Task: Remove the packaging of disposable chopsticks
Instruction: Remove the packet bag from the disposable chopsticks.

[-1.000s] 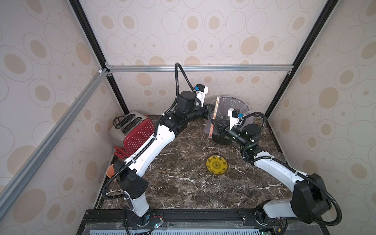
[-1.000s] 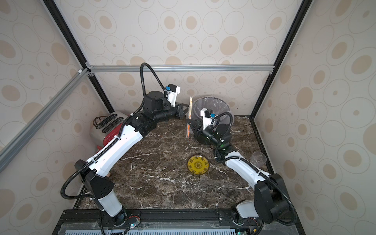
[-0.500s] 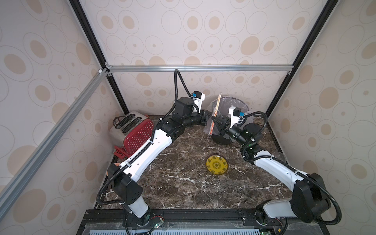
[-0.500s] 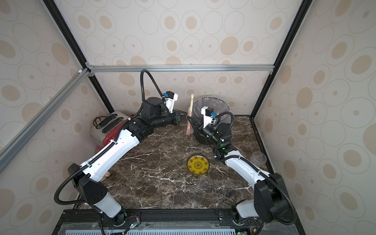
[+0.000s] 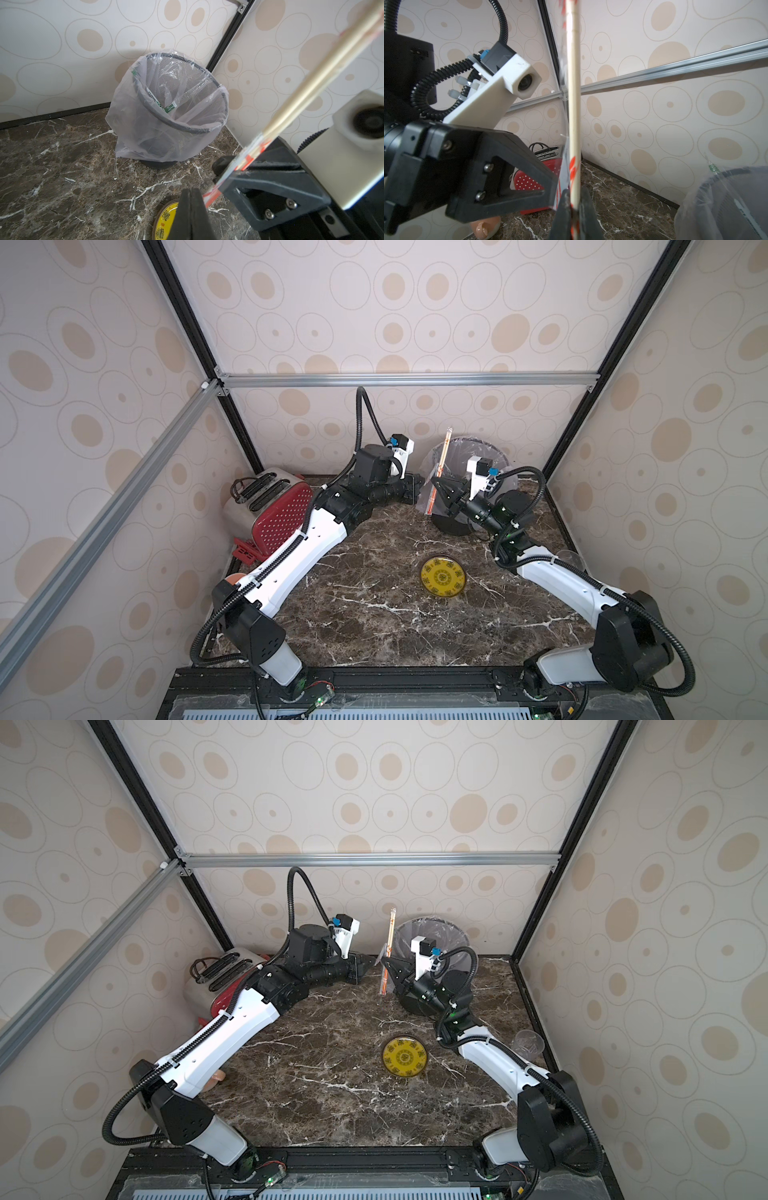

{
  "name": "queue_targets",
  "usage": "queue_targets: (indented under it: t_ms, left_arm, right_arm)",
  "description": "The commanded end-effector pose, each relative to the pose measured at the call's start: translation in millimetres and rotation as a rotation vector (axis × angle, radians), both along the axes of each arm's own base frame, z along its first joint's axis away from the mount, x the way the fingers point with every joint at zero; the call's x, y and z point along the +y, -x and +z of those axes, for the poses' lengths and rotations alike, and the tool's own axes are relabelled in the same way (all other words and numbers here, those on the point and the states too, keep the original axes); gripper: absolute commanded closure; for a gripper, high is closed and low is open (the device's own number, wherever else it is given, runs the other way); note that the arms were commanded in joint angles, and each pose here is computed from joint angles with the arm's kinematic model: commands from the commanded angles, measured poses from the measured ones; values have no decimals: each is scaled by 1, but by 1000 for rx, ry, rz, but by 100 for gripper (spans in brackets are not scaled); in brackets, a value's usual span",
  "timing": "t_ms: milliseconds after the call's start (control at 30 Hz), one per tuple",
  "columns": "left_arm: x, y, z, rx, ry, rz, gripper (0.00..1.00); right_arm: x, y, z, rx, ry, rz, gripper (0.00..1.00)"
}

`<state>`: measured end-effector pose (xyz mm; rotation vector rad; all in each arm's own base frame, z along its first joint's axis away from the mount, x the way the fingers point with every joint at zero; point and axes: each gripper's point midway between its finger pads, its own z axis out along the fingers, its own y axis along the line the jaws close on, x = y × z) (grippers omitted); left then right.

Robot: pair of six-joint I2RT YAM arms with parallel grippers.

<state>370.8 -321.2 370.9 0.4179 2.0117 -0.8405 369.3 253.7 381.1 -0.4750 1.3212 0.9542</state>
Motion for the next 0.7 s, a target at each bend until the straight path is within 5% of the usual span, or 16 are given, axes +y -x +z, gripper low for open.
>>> queue_targets:
  t_ms: [0, 167, 233, 267, 400, 667]
  left_arm:
    - [4, 9, -18, 35, -55, -22, 100]
    - [13, 14, -23, 26, -70, 1, 100]
    - [18, 13, -18, 12, -70, 16, 68]
    - [20, 13, -14, 3, -64, 20, 60]
    - [12, 17, -3, -24, 26, -44, 45]
    - [23, 36, 9, -93, 105, -125, 32]
  right_arm:
    - [3, 8, 18, -45, -39, 30, 100]
    - [4, 10, 17, -42, -36, 43, 100]
    - [5, 12, 16, -34, -37, 54, 100]
    - [5, 12, 16, -28, -41, 57, 100]
    - [4, 14, 21, -26, -70, 63, 100]
    - [-1, 21, 40, -37, -93, 57, 100]
